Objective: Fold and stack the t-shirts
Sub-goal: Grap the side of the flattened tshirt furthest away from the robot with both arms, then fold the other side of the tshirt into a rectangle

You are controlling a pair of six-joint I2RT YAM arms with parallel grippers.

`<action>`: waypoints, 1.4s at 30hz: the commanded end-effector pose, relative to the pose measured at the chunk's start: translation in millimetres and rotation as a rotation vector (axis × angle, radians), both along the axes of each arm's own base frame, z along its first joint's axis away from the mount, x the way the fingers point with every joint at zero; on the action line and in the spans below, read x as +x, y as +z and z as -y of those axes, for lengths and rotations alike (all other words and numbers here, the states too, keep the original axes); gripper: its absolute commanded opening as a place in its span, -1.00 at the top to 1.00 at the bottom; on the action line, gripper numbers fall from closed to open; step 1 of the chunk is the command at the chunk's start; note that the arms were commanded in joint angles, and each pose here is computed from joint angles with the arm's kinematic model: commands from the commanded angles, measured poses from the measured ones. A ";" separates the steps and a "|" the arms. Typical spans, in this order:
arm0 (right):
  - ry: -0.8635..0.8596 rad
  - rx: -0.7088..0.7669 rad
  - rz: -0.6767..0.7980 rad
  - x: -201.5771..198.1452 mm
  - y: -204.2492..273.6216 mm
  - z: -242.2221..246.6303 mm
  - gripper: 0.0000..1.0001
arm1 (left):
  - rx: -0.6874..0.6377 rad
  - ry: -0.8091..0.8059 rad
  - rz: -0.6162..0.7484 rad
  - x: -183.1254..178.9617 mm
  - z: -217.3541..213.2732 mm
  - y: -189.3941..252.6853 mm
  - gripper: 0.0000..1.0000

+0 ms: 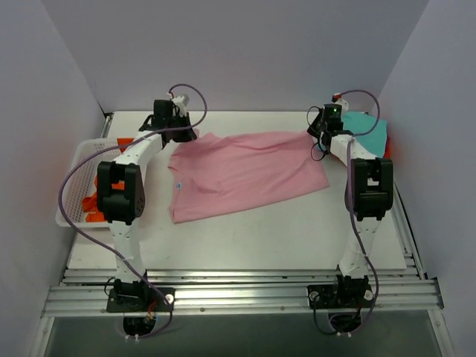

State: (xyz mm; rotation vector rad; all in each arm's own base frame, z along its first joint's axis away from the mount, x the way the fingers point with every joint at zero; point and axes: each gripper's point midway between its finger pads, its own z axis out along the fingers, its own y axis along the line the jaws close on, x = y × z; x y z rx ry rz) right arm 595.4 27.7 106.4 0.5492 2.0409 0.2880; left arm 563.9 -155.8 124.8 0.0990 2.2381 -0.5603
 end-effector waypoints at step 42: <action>-0.320 0.007 0.038 -115.6 37.4 74.5 -1.00 | -0.200 0.187 0.031 -82.9 -21.4 -20.8 -0.96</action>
